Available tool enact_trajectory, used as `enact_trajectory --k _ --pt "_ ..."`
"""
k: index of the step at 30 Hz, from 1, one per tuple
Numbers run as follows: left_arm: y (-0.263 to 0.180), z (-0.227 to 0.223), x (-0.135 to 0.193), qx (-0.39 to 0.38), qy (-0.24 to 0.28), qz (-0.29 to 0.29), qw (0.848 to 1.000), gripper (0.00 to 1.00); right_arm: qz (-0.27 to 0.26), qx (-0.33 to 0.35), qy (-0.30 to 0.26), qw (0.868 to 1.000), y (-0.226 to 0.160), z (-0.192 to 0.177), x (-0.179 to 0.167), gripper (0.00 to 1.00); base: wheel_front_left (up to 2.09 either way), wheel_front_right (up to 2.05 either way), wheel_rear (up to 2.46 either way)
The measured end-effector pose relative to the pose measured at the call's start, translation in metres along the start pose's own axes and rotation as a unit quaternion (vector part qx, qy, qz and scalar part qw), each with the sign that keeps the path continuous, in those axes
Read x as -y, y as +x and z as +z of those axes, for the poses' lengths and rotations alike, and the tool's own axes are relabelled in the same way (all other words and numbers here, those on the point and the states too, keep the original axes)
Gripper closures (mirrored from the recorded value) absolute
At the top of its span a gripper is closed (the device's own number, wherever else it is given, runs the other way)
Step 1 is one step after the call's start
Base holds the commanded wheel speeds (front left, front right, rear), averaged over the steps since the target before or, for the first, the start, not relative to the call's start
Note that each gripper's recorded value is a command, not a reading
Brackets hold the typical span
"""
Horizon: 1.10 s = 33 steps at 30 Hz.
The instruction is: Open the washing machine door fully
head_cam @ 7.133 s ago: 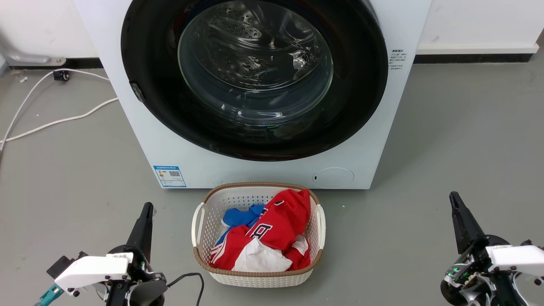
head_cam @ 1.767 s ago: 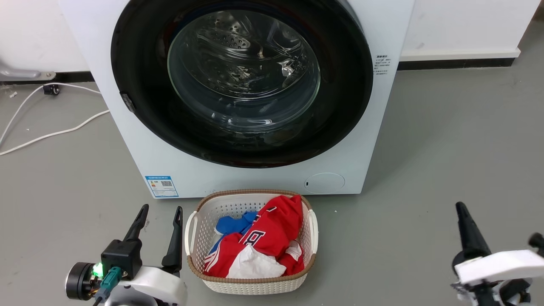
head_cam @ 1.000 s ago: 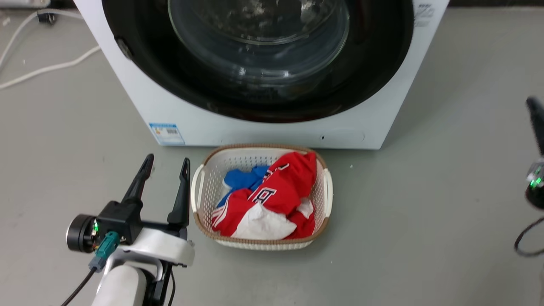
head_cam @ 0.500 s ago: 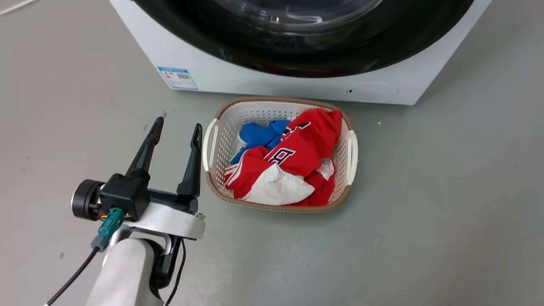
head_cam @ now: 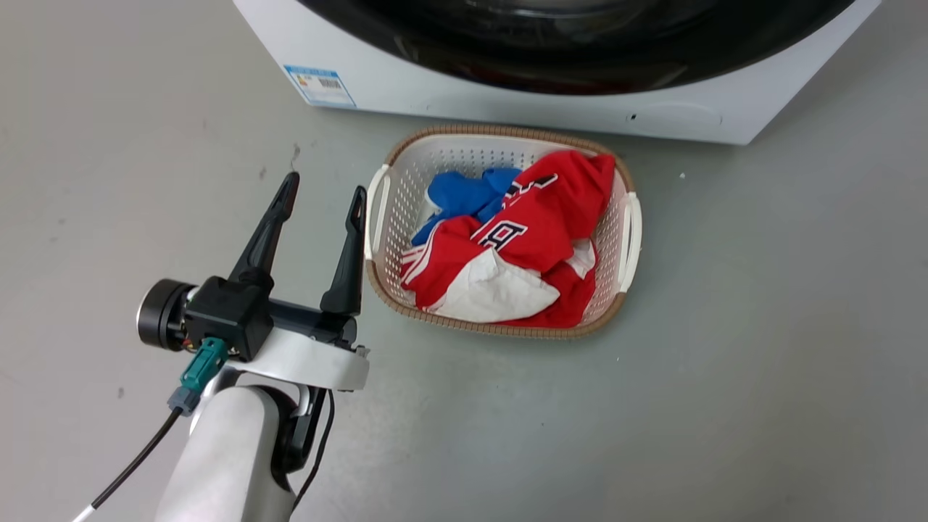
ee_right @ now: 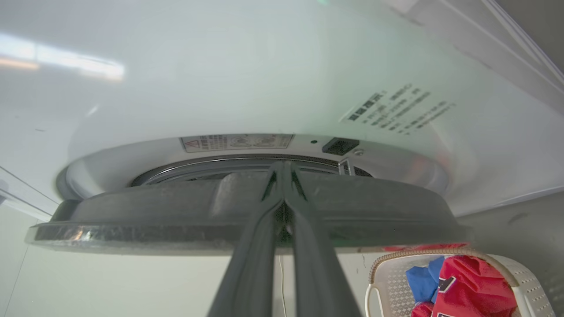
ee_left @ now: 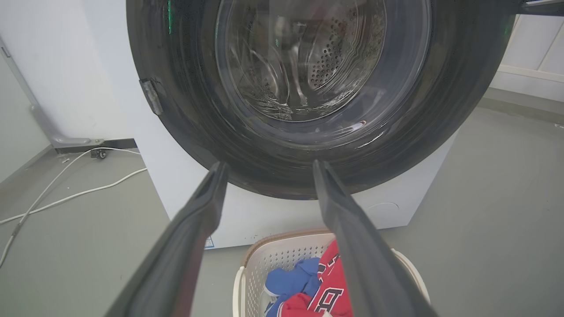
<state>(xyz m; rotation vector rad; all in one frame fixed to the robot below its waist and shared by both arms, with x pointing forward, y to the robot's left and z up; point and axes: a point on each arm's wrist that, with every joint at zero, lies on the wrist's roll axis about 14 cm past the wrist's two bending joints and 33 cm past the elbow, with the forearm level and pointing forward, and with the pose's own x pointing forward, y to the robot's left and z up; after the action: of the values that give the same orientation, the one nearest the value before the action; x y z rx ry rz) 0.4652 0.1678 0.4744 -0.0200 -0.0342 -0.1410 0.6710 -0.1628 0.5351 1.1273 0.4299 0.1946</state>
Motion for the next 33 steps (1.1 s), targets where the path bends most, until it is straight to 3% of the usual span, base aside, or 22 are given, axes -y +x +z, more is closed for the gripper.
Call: enact_trajectory --k 10,19,33 --pt "0.013 -0.020 0.002 -0.015 -0.004 -0.005 1.000 0.00 -0.016 -0.044 -0.016 0.999 0.026 -0.015 0.016 1.00 0.00 0.00 0.00" --pt "0.020 -0.021 0.008 -0.011 -0.013 -0.013 1.000 0.00 -0.024 -0.119 -0.036 0.992 0.016 -0.030 0.020 1.00 0.00 0.00 0.00" --pt "0.010 0.001 0.016 0.007 -0.024 -0.015 1.000 0.00 -0.042 -0.274 -0.078 0.957 -0.037 -0.095 0.018 1.00 0.00 0.00 0.00"
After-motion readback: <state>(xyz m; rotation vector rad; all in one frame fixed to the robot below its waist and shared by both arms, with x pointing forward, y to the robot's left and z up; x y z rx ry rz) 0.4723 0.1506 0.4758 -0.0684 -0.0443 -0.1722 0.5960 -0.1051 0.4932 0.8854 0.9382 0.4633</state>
